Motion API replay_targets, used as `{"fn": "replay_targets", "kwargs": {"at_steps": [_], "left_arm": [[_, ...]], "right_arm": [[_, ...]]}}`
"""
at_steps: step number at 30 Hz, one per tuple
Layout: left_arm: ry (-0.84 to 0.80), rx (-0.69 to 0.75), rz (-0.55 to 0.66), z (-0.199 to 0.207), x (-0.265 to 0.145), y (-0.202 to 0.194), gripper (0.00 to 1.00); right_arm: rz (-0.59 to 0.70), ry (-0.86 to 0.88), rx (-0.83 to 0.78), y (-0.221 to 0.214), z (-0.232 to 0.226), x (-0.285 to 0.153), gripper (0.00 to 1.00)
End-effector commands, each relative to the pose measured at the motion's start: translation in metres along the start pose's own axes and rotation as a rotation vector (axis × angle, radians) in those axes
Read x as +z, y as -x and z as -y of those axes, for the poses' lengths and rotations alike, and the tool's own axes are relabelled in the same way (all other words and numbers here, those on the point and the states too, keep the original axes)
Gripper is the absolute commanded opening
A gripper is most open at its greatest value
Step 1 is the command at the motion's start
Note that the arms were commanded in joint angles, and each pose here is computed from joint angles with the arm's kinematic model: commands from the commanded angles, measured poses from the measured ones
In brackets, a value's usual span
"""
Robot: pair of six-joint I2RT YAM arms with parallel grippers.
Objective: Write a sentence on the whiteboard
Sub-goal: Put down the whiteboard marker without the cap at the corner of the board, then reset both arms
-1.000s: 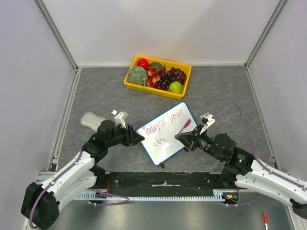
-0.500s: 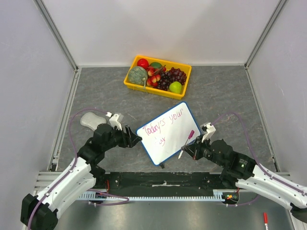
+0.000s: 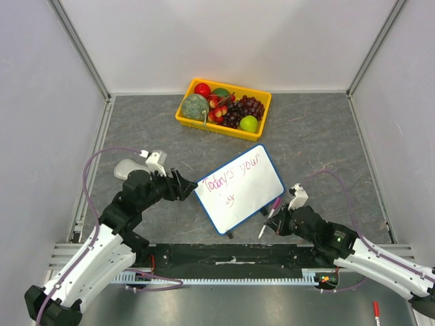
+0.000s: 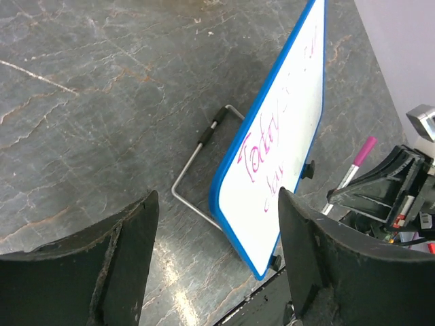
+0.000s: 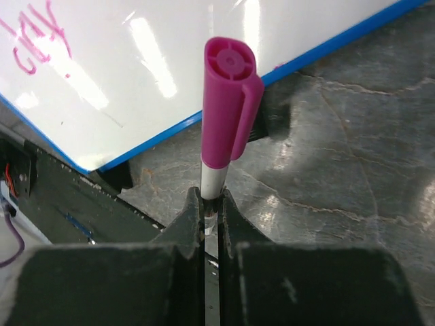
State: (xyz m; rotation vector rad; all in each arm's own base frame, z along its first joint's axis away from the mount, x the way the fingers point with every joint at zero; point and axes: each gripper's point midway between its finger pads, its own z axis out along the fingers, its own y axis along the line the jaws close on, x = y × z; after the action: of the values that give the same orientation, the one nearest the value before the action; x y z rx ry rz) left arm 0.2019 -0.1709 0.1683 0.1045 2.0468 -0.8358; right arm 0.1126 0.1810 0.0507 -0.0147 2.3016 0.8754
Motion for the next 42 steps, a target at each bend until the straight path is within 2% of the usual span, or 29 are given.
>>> {"fn": "replay_targets", "kwargs": {"at_steps": [1, 3, 4, 5, 7, 9, 11, 12, 18, 21, 30, 33, 38, 40, 42], "left_arm": [[-0.044, 0.066, 0.016, 0.015, -0.003, 0.018, 0.75], [-0.058, 0.068, 0.02, 0.019, -0.004, 0.02, 0.75], [-0.062, 0.069, 0.024, 0.02, -0.004, 0.022, 0.75], [-0.069, 0.071, 0.024, 0.021, -0.004, 0.022, 0.75], [-0.085, 0.066, 0.027, 0.024, -0.005, 0.023, 0.76], [-0.104, 0.058, 0.025, 0.027, -0.005, 0.022, 0.76], [-0.122, 0.052, 0.033, 0.031, -0.006, 0.023, 0.77], [-0.125, 0.044, 0.041, 0.033, -0.007, 0.025, 0.77], [-0.126, 0.04, 0.075, 0.036, -0.013, 0.033, 0.79], [-0.066, 0.042, 0.082, 0.027, -0.016, 0.036, 0.8], [0.176, 0.027, 0.037, -0.011, -0.018, 0.037, 0.82], [0.269, 0.028, 0.043, -0.025, -0.02, 0.042, 0.82], [0.329, 0.057, 0.06, -0.032, -0.021, 0.054, 0.82], [0.353, 0.066, 0.059, -0.035, -0.021, 0.057, 0.82], [0.372, 0.077, 0.066, -0.037, -0.02, 0.061, 0.82]], "right_arm": [[0.071, -0.148, 0.104, 0.012, 0.025, -0.007, 0.06], [0.105, -0.207, 0.113, 0.019, 0.034, -0.013, 0.16], [0.114, -0.233, 0.115, 0.021, 0.038, -0.016, 0.27], [0.126, -0.249, 0.12, 0.024, 0.04, -0.018, 0.43], [0.143, -0.247, 0.132, 0.029, 0.038, -0.02, 0.64], [0.164, -0.252, 0.138, 0.034, 0.037, -0.023, 0.77], [0.189, -0.253, 0.138, 0.042, 0.035, -0.026, 0.96], [0.205, -0.248, 0.132, 0.047, 0.032, -0.028, 0.98], [0.301, -0.211, 0.057, 0.081, 0.012, -0.04, 0.98], [0.362, -0.214, 0.011, 0.101, 0.004, -0.046, 0.98], [0.534, -0.385, -0.21, 0.162, -0.002, -0.056, 0.98], [0.562, -0.425, -0.27, 0.173, -0.005, -0.05, 0.98], [0.61, -0.53, -0.407, 0.185, 0.002, -0.04, 0.98], [0.632, -0.521, -0.491, 0.191, -0.002, -0.037, 0.98], [0.706, -0.474, -0.534, 0.202, -0.013, -0.04, 0.98]]}}
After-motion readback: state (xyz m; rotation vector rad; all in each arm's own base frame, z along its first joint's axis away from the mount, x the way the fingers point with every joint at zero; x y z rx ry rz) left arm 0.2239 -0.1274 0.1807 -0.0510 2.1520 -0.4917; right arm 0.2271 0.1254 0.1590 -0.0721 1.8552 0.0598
